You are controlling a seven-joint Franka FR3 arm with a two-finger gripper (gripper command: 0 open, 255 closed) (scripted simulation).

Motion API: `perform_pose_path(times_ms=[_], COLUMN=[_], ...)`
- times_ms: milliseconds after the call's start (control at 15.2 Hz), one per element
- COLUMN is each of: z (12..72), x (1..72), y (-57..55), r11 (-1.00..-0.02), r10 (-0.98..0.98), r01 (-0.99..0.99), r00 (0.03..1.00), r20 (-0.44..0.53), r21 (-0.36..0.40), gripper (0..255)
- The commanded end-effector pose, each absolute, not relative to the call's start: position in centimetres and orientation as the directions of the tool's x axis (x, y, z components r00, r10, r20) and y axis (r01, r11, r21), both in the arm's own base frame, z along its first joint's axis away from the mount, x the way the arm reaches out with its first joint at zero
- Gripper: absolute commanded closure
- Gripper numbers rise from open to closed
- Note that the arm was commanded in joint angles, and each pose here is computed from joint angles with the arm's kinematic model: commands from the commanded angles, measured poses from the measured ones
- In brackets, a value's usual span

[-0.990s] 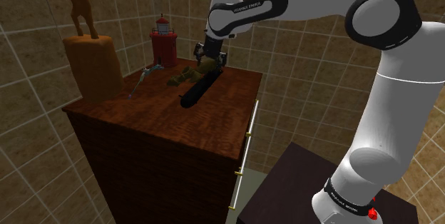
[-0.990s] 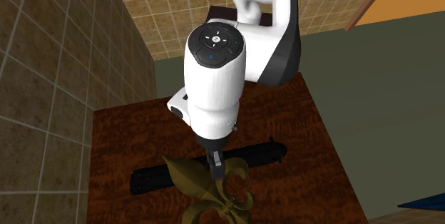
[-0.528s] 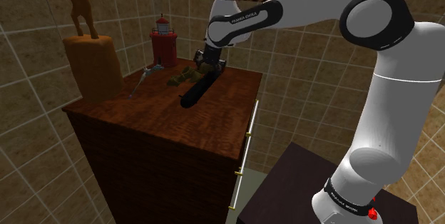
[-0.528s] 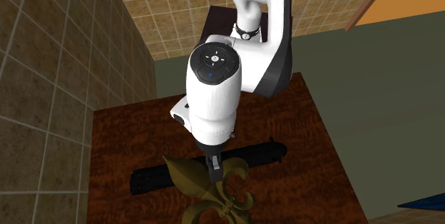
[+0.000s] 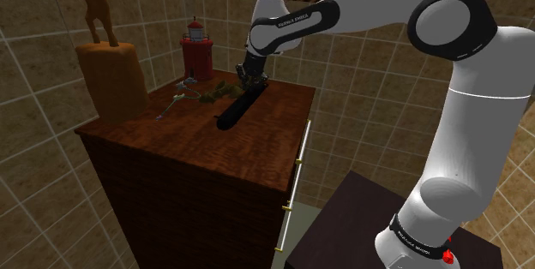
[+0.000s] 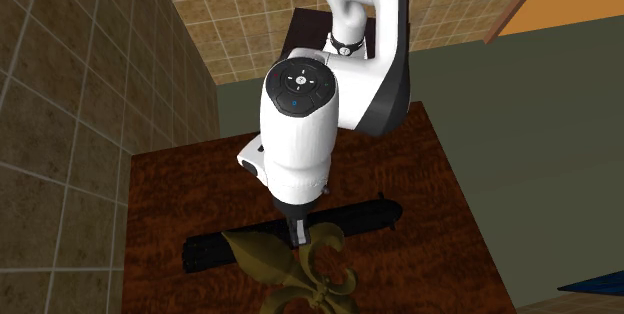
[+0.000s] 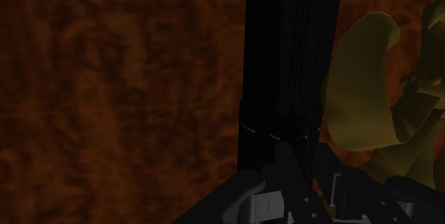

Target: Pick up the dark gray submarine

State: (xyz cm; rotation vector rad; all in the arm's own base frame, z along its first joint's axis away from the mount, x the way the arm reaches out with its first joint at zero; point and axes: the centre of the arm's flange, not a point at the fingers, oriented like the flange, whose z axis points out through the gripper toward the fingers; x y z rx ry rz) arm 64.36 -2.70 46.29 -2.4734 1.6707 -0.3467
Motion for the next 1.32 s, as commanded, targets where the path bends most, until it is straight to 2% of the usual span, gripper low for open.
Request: perform_pose_path(times_ms=[0, 1254], z=[45.8, 53.5], x=[64.3, 64.2], y=[-2.6, -2.6], r11=[-0.376, -0.376], r10=[-0.927, -0.926], r01=[-0.898, -0.897], r00=[0.360, 0.361], r20=[0.108, 0.108], r21=[-0.230, -0.230], gripper=[255, 255])
